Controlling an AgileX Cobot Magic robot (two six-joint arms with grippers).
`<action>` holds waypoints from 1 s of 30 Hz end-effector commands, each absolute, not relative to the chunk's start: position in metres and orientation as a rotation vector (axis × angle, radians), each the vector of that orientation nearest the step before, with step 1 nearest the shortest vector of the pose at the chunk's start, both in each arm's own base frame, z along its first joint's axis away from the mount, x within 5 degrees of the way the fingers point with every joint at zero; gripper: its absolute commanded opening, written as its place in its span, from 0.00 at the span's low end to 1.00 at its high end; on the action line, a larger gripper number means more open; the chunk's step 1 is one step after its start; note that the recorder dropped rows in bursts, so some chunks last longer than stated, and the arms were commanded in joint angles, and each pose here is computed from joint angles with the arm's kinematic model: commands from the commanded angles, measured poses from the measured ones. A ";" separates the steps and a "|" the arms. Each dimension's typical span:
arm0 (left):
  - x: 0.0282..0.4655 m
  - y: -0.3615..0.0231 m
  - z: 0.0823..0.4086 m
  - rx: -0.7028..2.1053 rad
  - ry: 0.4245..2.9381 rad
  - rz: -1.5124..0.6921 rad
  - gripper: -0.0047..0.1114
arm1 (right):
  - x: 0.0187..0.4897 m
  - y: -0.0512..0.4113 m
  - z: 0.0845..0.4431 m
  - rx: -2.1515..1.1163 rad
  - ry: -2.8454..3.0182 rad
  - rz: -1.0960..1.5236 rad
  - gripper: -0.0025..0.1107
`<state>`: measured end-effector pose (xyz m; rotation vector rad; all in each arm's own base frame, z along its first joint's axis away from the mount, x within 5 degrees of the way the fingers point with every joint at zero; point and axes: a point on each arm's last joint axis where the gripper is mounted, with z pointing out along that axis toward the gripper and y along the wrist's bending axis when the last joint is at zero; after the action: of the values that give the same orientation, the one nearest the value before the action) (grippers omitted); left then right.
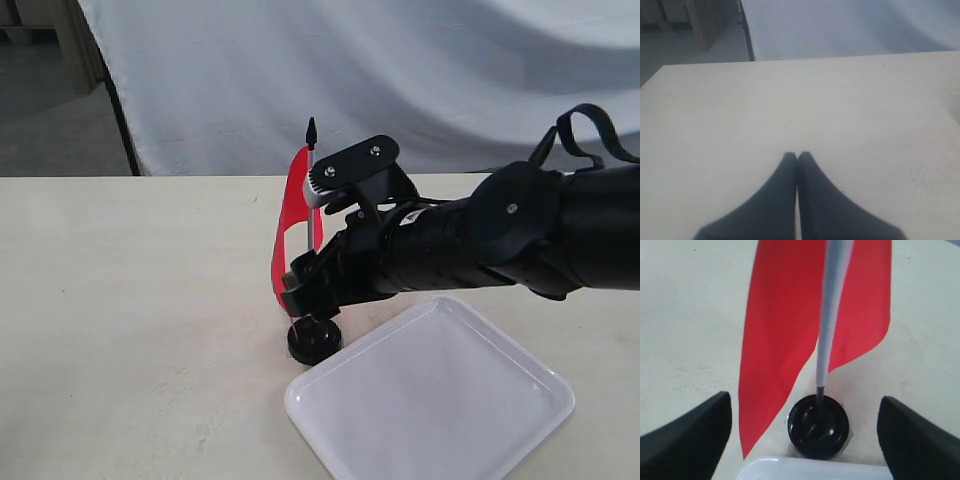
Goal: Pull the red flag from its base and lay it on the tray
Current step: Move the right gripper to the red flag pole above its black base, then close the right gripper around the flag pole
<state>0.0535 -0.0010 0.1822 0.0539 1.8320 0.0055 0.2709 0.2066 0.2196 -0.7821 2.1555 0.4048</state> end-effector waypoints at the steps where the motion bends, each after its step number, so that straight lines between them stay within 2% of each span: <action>1: 0.053 -0.001 0.182 0.048 1.826 0.005 0.04 | 0.274 0.210 0.225 -0.754 2.145 0.419 0.69; 20: 0.053 -0.001 0.182 0.048 1.826 0.005 0.04 | 0.283 0.230 0.197 -0.734 2.093 0.313 0.68; 30: 0.053 -0.001 0.182 0.048 1.826 0.005 0.04 | 0.295 0.234 0.169 -0.672 2.075 0.212 0.68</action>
<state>0.0535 -0.0010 0.1822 0.0539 1.8320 0.0055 0.2918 0.2324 0.1695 -0.6971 2.0948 0.2272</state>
